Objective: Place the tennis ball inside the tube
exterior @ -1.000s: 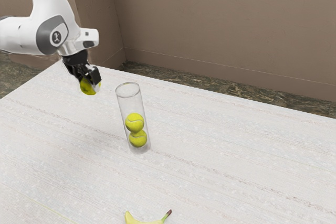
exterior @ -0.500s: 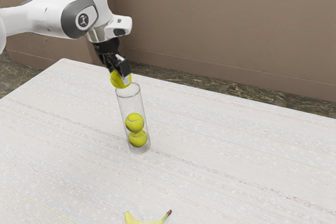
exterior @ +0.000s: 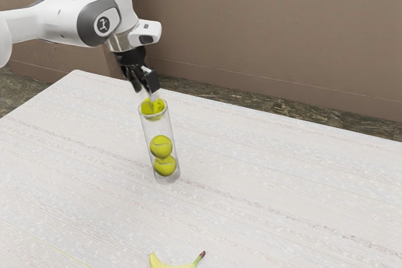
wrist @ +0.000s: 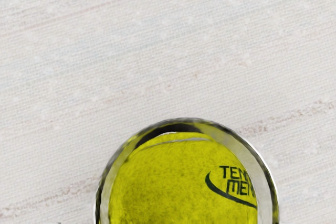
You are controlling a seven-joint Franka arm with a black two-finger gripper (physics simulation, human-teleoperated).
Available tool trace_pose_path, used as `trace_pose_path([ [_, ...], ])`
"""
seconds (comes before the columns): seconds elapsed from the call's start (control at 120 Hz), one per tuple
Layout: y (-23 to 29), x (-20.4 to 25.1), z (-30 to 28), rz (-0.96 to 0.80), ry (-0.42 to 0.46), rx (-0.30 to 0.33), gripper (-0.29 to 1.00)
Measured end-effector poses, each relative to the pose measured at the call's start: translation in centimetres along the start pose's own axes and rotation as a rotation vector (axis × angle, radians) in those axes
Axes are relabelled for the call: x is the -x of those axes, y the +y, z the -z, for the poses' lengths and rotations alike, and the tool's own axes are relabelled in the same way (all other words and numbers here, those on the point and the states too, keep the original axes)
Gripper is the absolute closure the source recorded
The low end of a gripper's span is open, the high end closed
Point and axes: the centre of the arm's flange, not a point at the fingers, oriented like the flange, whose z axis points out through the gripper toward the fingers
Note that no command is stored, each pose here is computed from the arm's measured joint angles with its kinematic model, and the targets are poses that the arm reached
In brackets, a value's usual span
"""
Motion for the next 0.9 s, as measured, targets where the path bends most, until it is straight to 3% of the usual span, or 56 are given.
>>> trace_pose_path([
  [0.167, 0.2, 0.1, 0.8, -0.003, 0.011, -0.006, 0.08],
  [0.467, 1.9, 3.7, 9.7, 0.032, 0.016, -0.037, 0.02],
  [0.9, 1.5, 4.8, 9.7, 0.101, -0.050, -0.020, 0.00],
])
